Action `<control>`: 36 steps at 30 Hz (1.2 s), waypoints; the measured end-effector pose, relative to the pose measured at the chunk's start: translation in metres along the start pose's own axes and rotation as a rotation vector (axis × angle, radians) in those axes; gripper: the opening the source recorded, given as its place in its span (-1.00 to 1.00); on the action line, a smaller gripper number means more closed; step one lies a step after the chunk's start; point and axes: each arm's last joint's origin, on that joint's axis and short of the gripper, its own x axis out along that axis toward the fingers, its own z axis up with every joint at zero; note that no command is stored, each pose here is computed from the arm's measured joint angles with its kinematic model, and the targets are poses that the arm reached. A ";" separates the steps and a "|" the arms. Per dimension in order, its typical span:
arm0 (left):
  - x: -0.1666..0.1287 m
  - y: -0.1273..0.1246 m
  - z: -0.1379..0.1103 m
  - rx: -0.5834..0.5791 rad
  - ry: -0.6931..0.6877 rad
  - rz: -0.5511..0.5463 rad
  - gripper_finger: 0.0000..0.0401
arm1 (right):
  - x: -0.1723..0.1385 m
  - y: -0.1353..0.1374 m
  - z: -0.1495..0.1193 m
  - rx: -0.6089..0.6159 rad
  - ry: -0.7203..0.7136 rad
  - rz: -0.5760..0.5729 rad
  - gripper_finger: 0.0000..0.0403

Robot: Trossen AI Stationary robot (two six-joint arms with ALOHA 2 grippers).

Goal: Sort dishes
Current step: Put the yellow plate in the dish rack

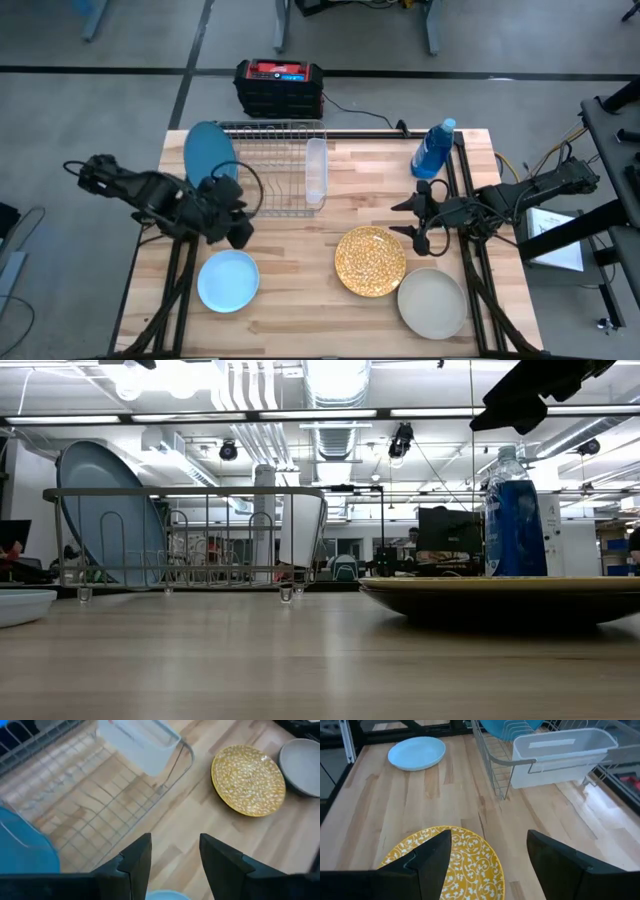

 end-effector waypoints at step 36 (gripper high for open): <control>0.070 -0.084 -0.013 0.439 -0.091 0.263 -0.23 | 0.080 -0.010 -0.071 0.433 0.519 -0.294 0.19</control>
